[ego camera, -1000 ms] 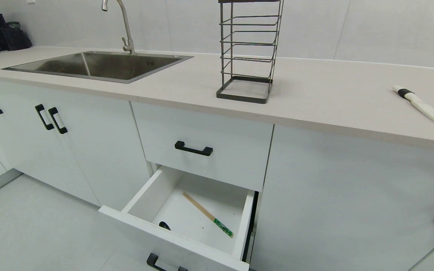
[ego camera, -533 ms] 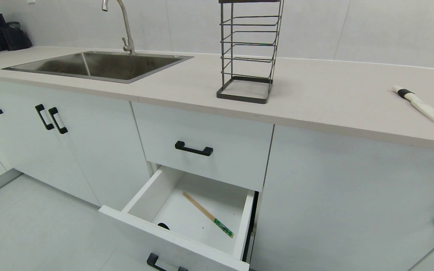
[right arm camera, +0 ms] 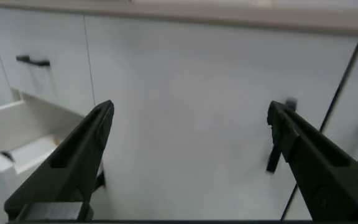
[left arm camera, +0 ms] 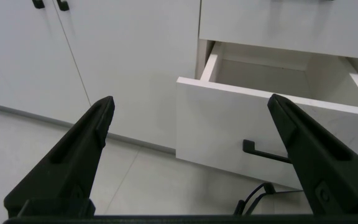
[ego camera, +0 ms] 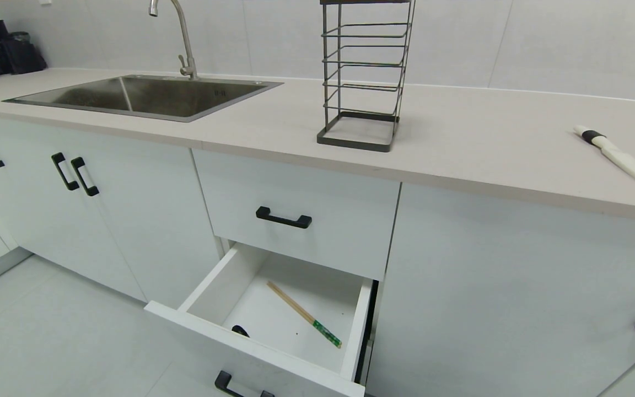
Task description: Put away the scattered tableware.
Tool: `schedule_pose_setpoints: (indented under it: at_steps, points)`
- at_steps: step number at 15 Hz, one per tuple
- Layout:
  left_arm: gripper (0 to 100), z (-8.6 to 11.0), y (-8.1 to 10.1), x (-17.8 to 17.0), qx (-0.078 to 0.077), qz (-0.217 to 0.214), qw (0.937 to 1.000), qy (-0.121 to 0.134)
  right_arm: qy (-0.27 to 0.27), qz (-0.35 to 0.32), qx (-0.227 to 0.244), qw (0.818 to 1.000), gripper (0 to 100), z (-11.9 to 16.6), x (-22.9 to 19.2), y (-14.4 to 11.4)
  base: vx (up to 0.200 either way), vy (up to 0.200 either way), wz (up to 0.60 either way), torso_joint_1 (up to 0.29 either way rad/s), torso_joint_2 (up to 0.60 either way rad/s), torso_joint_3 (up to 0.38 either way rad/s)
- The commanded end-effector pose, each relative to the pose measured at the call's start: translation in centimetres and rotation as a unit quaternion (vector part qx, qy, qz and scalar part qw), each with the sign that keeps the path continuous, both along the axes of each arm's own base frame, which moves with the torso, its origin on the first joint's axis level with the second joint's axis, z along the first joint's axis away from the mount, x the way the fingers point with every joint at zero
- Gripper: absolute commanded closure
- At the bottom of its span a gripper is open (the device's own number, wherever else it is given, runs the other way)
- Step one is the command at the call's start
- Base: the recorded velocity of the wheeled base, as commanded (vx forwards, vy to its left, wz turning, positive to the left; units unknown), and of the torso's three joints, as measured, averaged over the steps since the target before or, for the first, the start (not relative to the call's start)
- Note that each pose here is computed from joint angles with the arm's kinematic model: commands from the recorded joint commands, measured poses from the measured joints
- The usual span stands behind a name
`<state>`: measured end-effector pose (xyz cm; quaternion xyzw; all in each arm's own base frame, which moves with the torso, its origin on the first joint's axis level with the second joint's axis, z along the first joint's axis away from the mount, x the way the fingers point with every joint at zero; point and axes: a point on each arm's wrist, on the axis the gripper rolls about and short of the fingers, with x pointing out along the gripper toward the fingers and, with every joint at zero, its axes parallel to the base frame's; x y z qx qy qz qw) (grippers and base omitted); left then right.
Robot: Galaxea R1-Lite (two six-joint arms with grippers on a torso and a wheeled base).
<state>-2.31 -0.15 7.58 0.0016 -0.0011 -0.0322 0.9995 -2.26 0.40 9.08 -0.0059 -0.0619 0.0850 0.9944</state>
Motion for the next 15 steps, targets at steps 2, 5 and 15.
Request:
schedule_pose_setpoints:
  at_steps: [2, 5, 15]
  points:
    - [0, 0.0, 0.0, 0.0, -0.001, 0.002, 1.0, 0.0, 0.063, -0.063, 0.008, 0.996, 0, -1.5, 0.0, -0.3, 0.0, 0.0, 0.0, 0.0, 0.0, 0.0]
    - [0, 0.1, 0.0, 0.0, 0.014, 0.002, 0.9999, -0.004, 0.067, -0.091, 0.011, 0.994, 0, -1.6, 0.0, -0.4, 0.0, 0.0, 0.0, 0.0, 0.0, 0.0]
    - [0, 7.3, -0.4, 2.1, -0.068, -0.098, 0.9889, 0.089, 0.067, -0.091, 0.011, 0.994, 0, -1.6, 0.0, -0.4, 0.0, 0.0, 0.0, 0.0, 0.0, 0.0]
